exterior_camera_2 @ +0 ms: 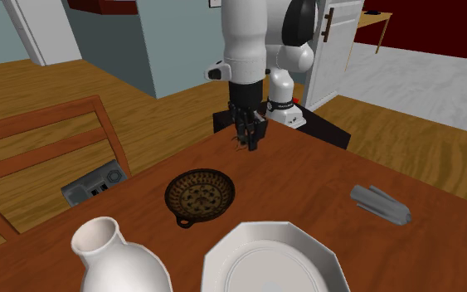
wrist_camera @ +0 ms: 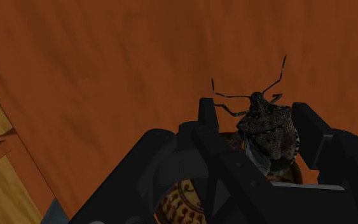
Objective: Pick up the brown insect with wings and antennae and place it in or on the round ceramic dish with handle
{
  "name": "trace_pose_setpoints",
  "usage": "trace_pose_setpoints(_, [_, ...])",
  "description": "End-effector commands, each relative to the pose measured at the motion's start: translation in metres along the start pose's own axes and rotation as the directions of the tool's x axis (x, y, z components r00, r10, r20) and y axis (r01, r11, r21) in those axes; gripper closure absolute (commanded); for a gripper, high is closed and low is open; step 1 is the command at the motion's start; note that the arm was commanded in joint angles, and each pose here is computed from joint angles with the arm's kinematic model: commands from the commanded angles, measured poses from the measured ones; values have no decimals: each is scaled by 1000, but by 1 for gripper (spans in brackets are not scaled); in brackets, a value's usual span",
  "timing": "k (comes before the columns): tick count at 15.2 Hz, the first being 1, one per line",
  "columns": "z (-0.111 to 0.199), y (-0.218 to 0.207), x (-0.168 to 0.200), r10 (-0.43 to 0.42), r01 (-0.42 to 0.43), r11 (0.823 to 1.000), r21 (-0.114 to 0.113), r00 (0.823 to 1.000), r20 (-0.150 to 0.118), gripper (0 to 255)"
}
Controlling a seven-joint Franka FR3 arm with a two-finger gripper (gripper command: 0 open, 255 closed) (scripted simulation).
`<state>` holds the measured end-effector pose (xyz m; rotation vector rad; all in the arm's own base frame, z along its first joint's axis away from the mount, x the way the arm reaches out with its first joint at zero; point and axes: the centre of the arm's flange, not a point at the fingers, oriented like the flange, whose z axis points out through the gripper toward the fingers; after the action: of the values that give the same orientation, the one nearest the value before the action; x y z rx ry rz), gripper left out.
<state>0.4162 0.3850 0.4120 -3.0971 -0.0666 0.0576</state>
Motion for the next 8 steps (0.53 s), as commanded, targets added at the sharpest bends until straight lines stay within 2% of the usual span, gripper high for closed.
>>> trace_pose_setpoints(1, [0, -3, 22, 0, 0, 1000, -1, 1000, 0, 255])
trace_pose_setpoints(8, [1, -21, 113, 0, 0, 1000, -1, 1000, 0, 255])
